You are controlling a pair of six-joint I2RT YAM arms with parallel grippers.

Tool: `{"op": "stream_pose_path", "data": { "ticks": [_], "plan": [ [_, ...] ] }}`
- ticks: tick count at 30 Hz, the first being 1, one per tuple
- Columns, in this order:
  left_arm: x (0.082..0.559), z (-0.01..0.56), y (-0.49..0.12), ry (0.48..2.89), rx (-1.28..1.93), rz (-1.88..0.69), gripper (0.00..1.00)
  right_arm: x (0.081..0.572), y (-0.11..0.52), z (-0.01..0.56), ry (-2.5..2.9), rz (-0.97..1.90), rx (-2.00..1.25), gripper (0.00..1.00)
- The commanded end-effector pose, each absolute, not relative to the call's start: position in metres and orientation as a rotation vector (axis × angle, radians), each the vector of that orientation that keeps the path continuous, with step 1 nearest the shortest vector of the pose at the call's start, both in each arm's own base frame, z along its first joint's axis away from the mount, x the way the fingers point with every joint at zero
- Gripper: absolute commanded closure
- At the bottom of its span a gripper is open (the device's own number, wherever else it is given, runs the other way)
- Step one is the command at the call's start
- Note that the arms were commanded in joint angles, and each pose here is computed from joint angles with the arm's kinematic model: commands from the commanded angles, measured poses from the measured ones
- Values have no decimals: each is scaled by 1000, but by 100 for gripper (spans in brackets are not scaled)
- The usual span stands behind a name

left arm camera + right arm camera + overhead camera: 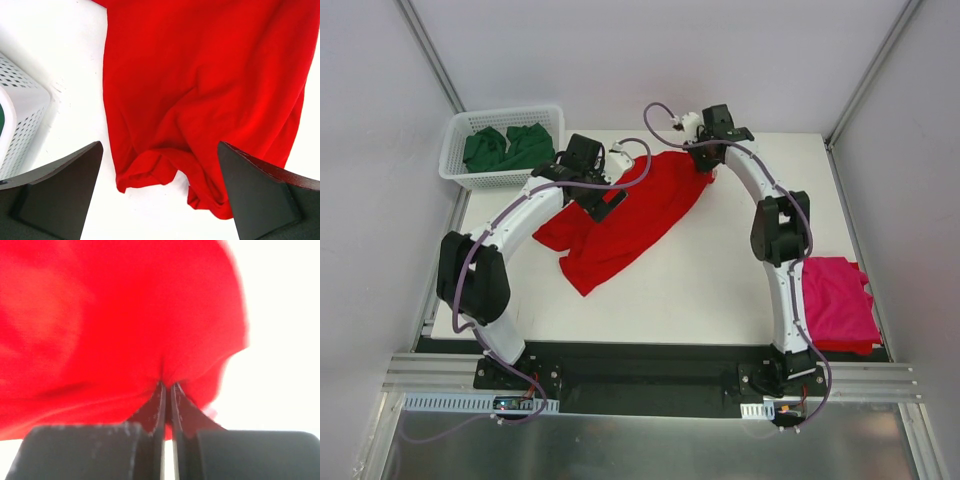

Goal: Fold and stack the t-shirts
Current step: Flatten out the tshirt

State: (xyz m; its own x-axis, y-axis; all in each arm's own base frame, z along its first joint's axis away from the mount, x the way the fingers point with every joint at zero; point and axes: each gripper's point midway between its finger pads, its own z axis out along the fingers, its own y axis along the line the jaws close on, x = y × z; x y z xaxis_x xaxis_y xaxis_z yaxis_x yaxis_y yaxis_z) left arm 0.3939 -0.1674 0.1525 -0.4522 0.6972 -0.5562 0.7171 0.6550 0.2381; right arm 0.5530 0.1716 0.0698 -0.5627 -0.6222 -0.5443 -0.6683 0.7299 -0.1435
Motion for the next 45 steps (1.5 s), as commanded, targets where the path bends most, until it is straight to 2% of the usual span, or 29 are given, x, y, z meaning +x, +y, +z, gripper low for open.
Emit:
{"op": "stream_pose_path", "data": {
  "ticks": [1,3,4,5,6,7,9,11,15,21,23,26,33,39,45],
  "plan": [
    [392,178,-169,2168,1086,-21,1,585,223,229,1859,110,-879,99],
    [390,178,-170,2167,1086,-26,1,601,230,245,1786,105,-820,99],
    [389,178,-170,2167,1089,-29,1,605,233,240,1789,93,-820,95],
    [388,178,-171,2168,1087,-31,1,614,227,229,1797,4,-847,48],
    [387,179,-172,2165,1089,-35,1,614,235,221,1790,-64,-874,9],
    [386,178,-172,2165,1092,-36,1,617,232,214,1783,-176,-913,4],
    [384,178,-172,2163,1097,-35,1,611,226,188,1783,-426,-1069,4],
    [382,177,-171,2166,1100,-36,1,598,221,174,1805,-466,-1125,4],
    [377,174,-172,2171,1104,-57,1,529,205,139,1972,-289,-1313,4],
    [367,162,-182,2217,1083,-142,1,463,187,117,2278,71,-1208,2],
    [362,160,-187,2230,1075,-194,1,458,190,115,2316,181,-1124,0],
    [361,156,-187,2243,1075,-194,1,468,191,114,2342,317,-1007,4],
    [365,169,-180,2204,1083,-122,1,481,222,99,2416,559,-993,5],
    [365,169,-171,2209,1079,-76,1,483,234,74,2443,526,-1056,5],
    [388,177,-116,2300,796,-22,1,465,233,61,2450,400,-1216,4]
  ]
}}
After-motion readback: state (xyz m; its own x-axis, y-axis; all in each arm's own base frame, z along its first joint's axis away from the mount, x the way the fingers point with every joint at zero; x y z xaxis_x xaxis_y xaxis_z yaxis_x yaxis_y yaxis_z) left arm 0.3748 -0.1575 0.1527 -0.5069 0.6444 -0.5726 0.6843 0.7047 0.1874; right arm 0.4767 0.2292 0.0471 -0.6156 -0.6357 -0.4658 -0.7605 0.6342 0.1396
